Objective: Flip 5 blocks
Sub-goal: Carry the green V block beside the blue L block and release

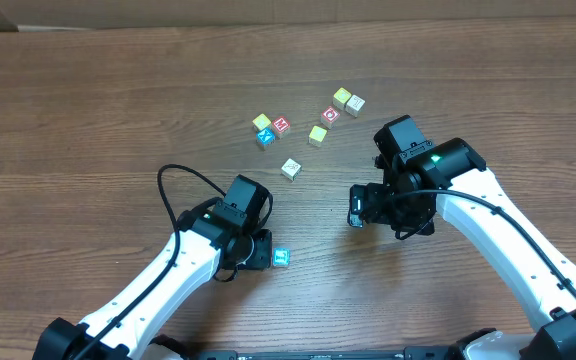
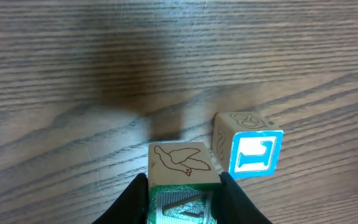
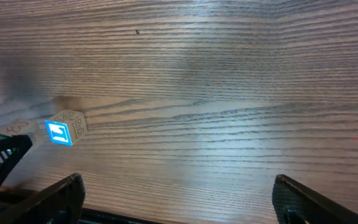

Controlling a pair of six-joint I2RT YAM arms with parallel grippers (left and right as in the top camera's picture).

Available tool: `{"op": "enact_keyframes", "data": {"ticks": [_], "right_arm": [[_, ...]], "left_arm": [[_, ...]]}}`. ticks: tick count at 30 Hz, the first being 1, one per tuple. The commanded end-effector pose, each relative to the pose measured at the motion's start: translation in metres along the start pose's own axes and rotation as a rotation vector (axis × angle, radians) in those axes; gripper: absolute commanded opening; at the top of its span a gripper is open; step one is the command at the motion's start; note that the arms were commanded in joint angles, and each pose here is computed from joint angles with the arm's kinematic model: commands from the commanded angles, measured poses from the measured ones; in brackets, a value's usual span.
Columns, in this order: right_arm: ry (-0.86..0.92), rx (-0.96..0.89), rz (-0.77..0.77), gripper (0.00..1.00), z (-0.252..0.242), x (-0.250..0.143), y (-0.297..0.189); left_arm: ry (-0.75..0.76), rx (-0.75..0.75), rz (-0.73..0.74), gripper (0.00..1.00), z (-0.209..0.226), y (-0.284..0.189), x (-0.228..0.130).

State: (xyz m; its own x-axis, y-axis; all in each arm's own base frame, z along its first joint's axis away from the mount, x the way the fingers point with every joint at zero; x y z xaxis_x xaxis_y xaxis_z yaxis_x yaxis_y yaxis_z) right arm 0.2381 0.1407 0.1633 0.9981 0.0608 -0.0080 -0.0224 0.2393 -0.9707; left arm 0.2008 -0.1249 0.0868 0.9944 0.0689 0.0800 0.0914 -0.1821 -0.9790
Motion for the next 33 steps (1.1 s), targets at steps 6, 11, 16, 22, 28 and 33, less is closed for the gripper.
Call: {"op": "enact_keyframes", "data": {"ticks": [6,11,16,22,28,33], "right_arm": [[-0.004,-0.006,-0.001,0.97,0.000,-0.001,0.000],[-0.003,-0.006,0.000,0.97,0.000,-0.002,0.000],[-0.003,-0.006,0.000,0.97,0.000,-0.002,0.000],[-0.004,-0.006,0.000,0.97,0.000,-0.002,0.000],[-0.003,-0.006,0.000,0.97,0.000,-0.002,0.000],[-0.004,-0.006,0.000,0.97,0.000,-0.002,0.000]], "left_arm": [[0.002,-0.016,0.003,0.28,0.002,0.010,-0.007],[-0.031,-0.036,-0.011,0.29,-0.001,0.010,-0.004],[-0.041,-0.048,-0.010,0.30,-0.003,0.011,-0.003],[-0.055,-0.042,-0.009,0.30,-0.002,0.012,-0.002],[-0.149,-0.057,-0.043,0.31,0.000,0.011,0.008],[-0.282,-0.024,-0.070,0.34,0.012,0.010,0.015]]}}
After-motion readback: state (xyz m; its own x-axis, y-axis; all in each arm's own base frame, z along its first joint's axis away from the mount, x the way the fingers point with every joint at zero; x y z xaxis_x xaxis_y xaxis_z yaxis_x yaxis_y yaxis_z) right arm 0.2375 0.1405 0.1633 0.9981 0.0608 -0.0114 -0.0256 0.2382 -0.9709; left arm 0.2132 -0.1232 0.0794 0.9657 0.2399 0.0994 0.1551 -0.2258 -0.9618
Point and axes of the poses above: each gripper's point midway between its finger pads, its own y axis out along the fingers, its own z axis along the line the jaws close on, x = y × z, the point moved 5 cm from there along -y, back along the fingers, and after that the axes turned 6 degrees about -y, right-handed, at the moved point
